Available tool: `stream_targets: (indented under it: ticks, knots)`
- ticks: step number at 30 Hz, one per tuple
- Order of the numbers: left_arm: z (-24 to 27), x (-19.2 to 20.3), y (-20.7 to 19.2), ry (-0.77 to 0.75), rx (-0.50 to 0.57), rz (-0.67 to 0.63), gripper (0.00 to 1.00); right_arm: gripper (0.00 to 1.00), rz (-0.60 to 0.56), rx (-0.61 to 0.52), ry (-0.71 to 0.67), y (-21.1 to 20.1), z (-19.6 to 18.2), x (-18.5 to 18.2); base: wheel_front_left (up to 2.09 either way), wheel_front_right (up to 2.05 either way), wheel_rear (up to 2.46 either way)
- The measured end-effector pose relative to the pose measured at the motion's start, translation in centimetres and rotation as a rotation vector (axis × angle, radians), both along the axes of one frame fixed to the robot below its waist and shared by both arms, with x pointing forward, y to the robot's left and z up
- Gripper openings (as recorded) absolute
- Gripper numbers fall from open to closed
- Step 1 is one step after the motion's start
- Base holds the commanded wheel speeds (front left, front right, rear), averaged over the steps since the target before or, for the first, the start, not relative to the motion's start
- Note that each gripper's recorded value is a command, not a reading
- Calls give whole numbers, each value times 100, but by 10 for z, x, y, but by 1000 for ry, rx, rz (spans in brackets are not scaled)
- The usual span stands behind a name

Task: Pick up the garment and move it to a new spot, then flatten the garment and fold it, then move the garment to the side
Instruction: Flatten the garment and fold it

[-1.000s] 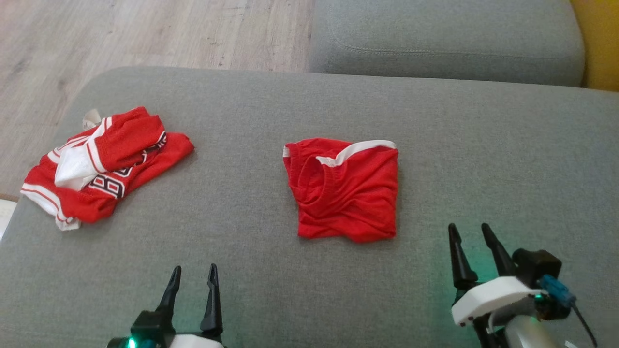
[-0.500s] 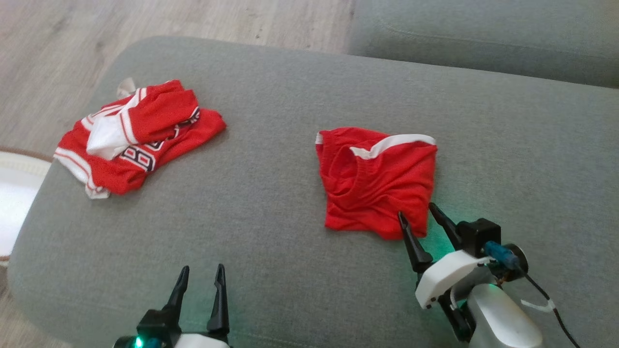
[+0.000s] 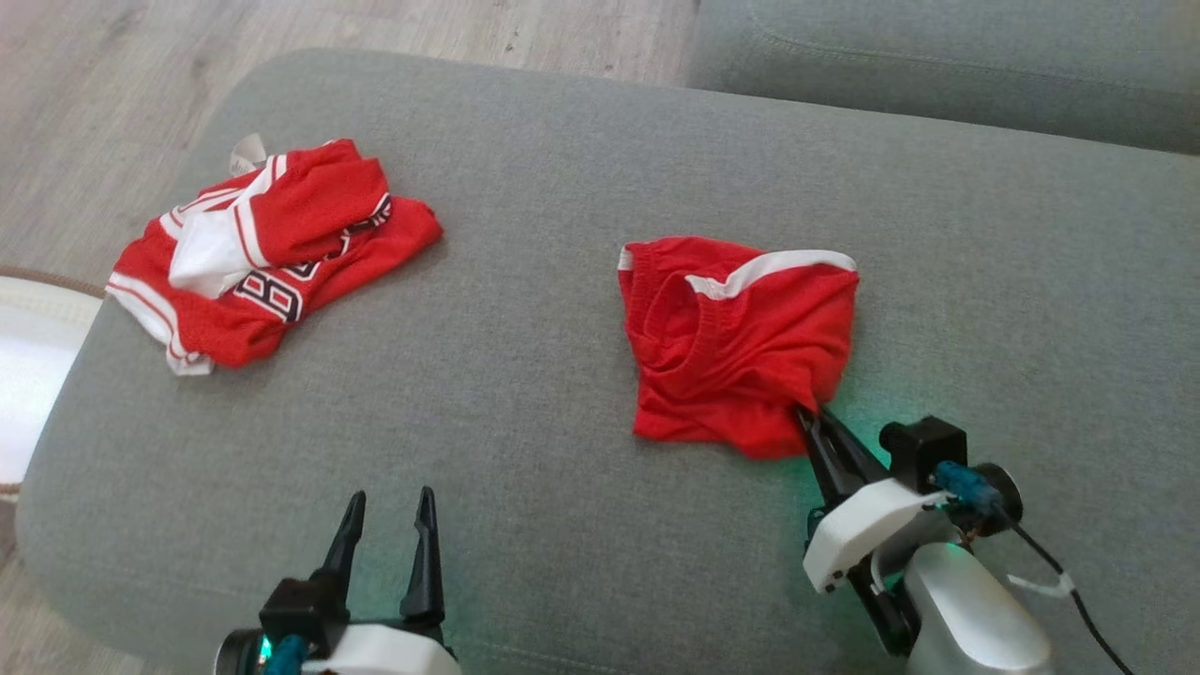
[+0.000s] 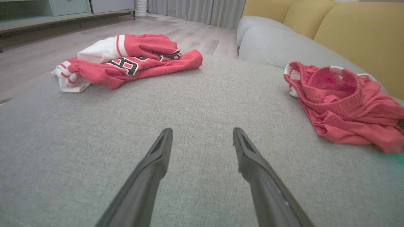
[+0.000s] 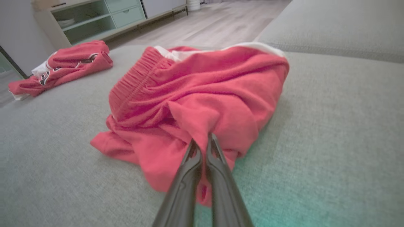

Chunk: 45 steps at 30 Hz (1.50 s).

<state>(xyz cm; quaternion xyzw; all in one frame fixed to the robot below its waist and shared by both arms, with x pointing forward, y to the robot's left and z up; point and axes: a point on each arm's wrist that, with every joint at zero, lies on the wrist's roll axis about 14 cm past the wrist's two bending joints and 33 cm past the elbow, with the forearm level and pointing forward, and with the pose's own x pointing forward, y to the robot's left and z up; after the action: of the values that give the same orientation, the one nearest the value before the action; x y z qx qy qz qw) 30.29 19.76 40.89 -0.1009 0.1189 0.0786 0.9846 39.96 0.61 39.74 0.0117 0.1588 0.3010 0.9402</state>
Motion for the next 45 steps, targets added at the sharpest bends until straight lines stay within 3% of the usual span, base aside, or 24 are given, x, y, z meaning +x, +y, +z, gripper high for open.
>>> stream_targets:
  ticks: [5,13,14,15,33,45]
  knots:
    - [5,5,-7,-21,-5,-30,100,0,-32,19,-43,-11,12,-6,0,0,0]
    - [7,7,-20,-33,-15,-78,100,0,-98,-44,57,-48,-25,-57,0,0,0]
    - [6,6,-22,-30,-17,-82,100,28,-106,-44,61,-50,-26,-59,0,0,0]
    - [6,6,-23,-29,-17,-86,100,100,-115,-41,62,-53,-26,-60,0,0,0]
    - [19,13,-27,-73,24,-116,100,100,-306,170,-240,-87,82,-6,0,0,0]
    - [22,15,-26,-83,38,-119,100,100,-344,167,-162,-97,58,-17,0,0,0]
